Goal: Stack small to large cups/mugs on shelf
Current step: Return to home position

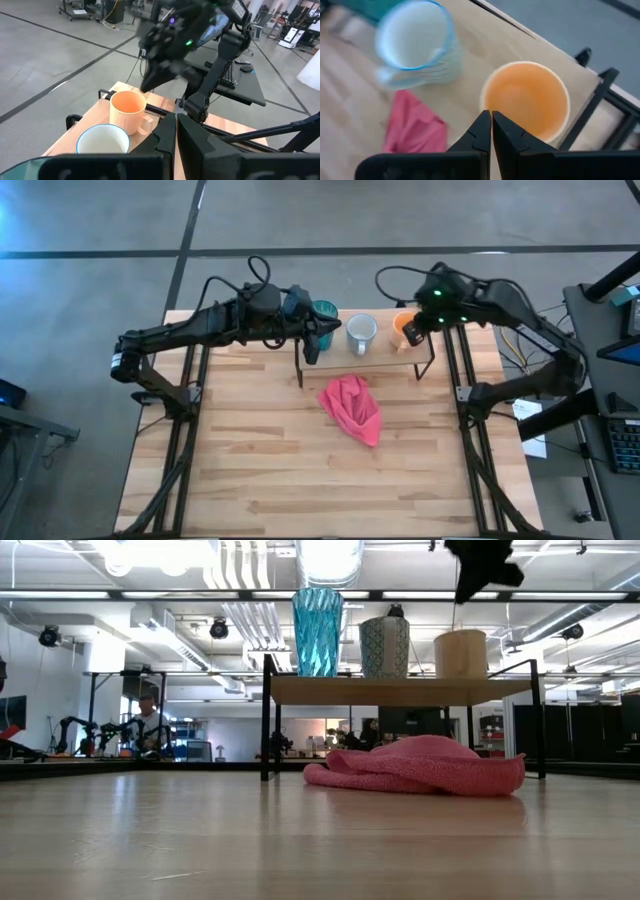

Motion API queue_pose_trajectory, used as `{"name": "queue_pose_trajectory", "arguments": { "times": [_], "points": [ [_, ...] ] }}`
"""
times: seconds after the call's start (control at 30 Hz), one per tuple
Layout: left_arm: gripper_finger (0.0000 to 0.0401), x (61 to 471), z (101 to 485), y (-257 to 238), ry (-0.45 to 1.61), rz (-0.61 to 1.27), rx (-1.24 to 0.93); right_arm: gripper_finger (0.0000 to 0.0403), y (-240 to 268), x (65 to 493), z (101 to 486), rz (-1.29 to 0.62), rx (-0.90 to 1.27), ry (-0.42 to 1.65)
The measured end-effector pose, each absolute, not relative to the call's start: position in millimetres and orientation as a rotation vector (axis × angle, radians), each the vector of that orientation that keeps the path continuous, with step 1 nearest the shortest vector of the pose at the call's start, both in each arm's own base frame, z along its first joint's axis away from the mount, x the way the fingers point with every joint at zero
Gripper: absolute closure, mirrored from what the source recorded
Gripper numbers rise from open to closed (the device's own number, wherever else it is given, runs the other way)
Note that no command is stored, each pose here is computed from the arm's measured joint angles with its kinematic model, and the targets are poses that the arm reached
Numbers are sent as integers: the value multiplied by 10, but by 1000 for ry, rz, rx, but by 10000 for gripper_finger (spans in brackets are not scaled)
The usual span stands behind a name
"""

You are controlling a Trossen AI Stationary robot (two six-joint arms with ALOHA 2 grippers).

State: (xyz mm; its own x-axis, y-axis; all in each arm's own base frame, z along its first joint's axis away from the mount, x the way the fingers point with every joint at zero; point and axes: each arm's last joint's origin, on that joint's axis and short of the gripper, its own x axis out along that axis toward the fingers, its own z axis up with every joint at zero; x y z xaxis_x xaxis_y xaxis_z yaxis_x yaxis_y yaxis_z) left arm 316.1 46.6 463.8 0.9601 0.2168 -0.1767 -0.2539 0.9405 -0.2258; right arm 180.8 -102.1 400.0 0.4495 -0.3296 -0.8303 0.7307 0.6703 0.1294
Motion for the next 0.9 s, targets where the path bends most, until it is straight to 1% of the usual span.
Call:
{"name": "queue_pose_trajectory", "arguments": {
  "times": [0.2, 0.33, 0.5, 0.7, 0.8, 0.9],
  "points": [
    [400, 3068, 4715, 435, 124, 234, -255, 394, -705, 1584, 4286, -576, 471, 749],
    [400, 2937, 4810, 404, 96, 227, -255, 394, -534, 1403, 4397, -534, 497, 671],
    [400, 2699, 4849, 350, 158, 223, -256, 394, -374, 1207, 4467, -464, 475, 619],
    [400, 2392, 4664, 236, 339, 223, -242, 394, -228, 1016, 4444, -381, 378, 572],
    [400, 2299, 4558, 165, 323, 230, -222, 394, -199, 949, 4381, -400, 332, 488],
    [400, 2184, 4474, 91, 243, 229, -221, 394, -171, 888, 4273, -370, 324, 381]
  ]
}}
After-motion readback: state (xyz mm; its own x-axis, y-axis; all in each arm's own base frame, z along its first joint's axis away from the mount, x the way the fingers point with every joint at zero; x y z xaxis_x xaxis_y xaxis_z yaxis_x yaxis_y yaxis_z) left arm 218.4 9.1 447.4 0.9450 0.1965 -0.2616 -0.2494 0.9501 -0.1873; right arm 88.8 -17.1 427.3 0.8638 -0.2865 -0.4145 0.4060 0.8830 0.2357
